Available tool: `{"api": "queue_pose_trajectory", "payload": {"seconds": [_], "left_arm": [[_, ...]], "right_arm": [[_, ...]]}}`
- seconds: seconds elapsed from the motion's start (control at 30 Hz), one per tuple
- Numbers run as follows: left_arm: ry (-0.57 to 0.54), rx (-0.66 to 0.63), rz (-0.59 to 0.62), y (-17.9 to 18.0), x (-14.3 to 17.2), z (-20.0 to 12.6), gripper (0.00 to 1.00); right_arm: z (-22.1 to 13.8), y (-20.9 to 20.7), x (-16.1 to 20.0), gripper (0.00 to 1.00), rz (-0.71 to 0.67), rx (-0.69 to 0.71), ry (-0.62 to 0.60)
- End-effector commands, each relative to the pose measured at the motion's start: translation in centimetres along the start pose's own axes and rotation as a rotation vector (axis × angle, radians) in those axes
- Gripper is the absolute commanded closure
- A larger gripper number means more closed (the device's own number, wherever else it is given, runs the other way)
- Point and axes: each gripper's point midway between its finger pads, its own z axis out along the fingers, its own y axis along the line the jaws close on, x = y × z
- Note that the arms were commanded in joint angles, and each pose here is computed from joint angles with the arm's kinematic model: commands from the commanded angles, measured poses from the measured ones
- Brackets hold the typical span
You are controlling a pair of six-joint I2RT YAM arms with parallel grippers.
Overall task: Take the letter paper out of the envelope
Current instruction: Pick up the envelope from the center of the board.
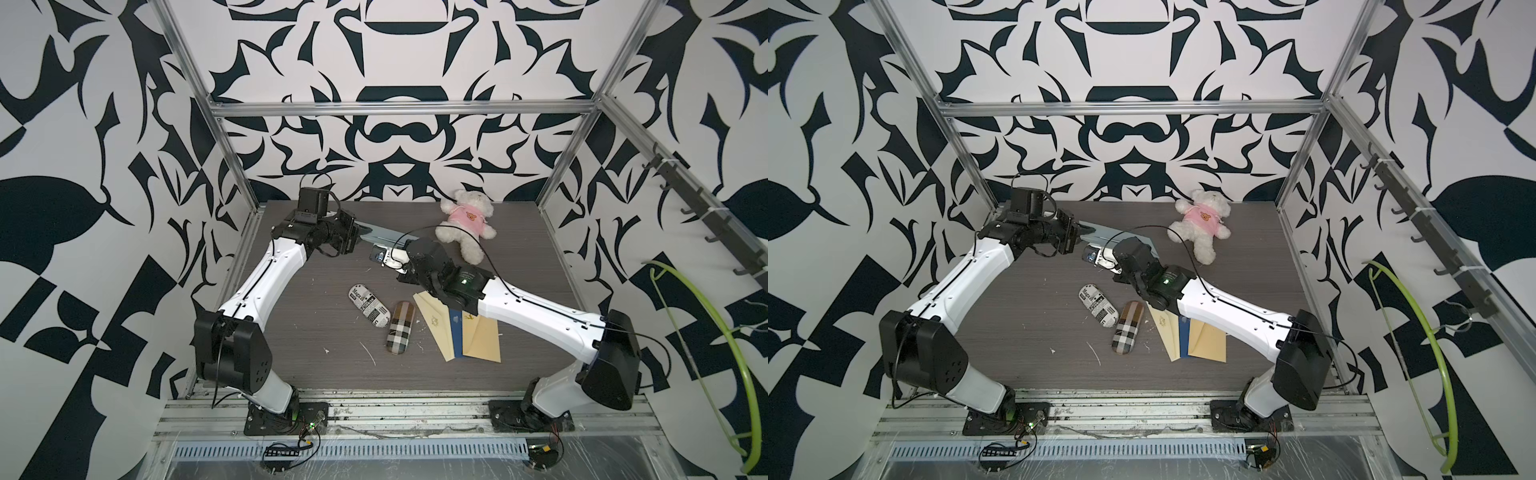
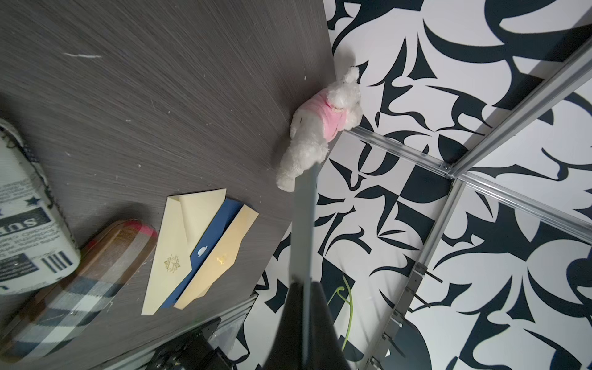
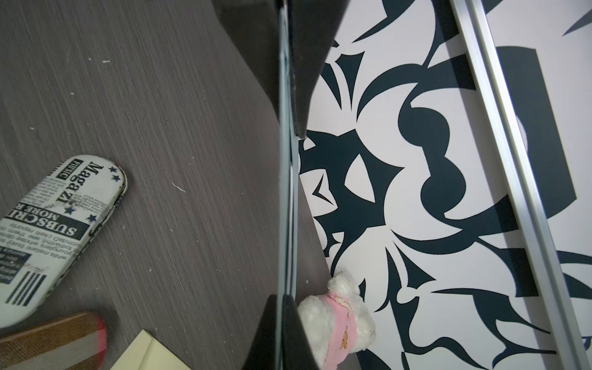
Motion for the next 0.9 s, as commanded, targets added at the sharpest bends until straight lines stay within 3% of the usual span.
{"api": "queue_pose_trajectory", "payload": {"seconds": [0.0,0.23,0.37,0.5,0.67,0.87], "left_arm": [[-0.082,0.113,0.073,-2.6,-1.4,-1.4,1.00],[-0.182,0.321,0.254,-7.0,-2.7,-3.4,1.00],[-0.230,0.426,0.369,-8.9,-2.9,-4.1,1.00],[-0.251,0.523,0.461,-10.2,-2.5,-4.7,1.00],[-0.249,0.633,0.567,-11.5,-1.5,-5.4,1.00],[-0.187,0.690,0.657,-11.5,0.0,-5.4,1.00]], "right_arm": [[-2.1,-1.9,-1.2,0.77,0.157,0.021,-0.034],[-6.5,-4.2,-1.1,0.40,0.614,0.001,-0.103],[-8.9,-6.8,-0.5,0.26,1.021,-0.057,-0.186],[-9.6,-9.5,0.6,0.23,1.461,-0.164,-0.281],[-7.8,-12.1,1.9,0.21,1.942,-0.260,-0.353],[-4.6,-13.9,1.6,0.20,2.297,-0.359,-0.400]]}}
